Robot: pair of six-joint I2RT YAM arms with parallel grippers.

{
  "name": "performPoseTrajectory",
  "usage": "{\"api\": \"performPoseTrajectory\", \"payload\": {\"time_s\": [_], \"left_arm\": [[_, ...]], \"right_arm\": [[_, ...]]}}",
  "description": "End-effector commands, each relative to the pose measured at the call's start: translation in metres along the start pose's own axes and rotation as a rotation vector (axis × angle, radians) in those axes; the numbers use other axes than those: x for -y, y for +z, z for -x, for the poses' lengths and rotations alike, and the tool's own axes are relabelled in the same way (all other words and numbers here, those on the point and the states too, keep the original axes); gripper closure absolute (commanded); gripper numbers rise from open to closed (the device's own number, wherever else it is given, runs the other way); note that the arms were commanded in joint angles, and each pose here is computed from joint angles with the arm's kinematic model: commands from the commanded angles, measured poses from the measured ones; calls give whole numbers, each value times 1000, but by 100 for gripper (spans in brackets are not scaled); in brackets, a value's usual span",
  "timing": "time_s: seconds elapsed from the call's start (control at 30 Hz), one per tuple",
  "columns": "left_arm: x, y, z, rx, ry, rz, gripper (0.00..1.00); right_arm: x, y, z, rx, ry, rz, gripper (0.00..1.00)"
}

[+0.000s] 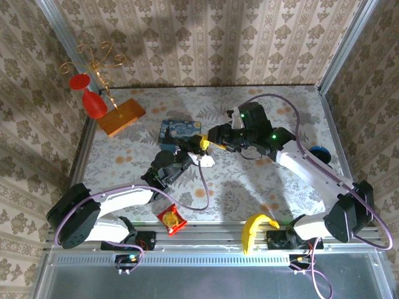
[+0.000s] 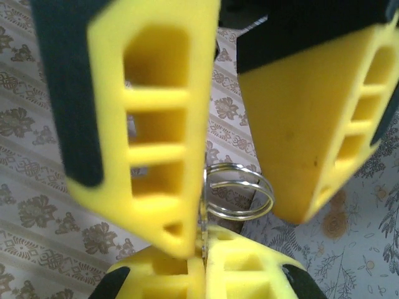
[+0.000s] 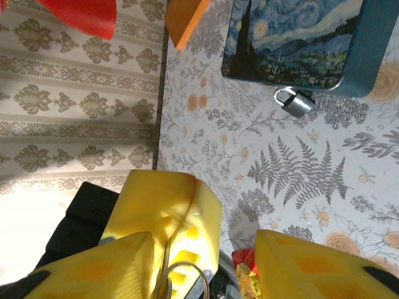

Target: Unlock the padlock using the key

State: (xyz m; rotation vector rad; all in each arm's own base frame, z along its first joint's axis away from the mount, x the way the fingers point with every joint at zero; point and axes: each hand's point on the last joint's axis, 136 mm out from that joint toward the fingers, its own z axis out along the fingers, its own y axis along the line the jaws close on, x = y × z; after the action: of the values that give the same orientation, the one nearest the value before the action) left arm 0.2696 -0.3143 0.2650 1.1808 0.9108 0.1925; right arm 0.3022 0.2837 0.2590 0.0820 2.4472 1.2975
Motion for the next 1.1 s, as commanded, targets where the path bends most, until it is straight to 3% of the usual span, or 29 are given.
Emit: {"api": "performPoseTrajectory", "payload": {"time_s": [0.0, 0.23, 0.4, 0.43, 0.53, 0.57, 0.63, 0.87, 1.07], "left_arm": [[-15, 3, 9, 19, 10, 52, 100], [-14, 2, 6, 9, 2, 56, 100], [-13, 2, 4, 4, -15, 58, 100], [-14, 2, 5, 7, -23, 62, 88], [-13, -3, 7, 19, -63, 48, 31], [-11, -6, 8, 22, -85, 27, 18], [-8, -13, 11, 24, -156, -21, 1], [-8, -46, 21, 34, -472, -145, 0], [-45, -66, 8, 8, -899, -124, 0]], "right_arm": [[-15, 7, 2, -27, -11, 44, 64], [-15, 6, 3, -11, -16, 42, 100], [-14, 2, 5, 8, -19, 40, 100], [-12, 1, 6, 16, -21, 34, 100], [-14, -11, 12, 61, -35, 46, 100], [-14, -14, 15, 79, -40, 52, 100], [-12, -19, 21, 111, -53, 55, 100], [-11, -24, 31, 173, -121, 79, 100], [-12, -24, 31, 192, -216, 101, 100]]}}
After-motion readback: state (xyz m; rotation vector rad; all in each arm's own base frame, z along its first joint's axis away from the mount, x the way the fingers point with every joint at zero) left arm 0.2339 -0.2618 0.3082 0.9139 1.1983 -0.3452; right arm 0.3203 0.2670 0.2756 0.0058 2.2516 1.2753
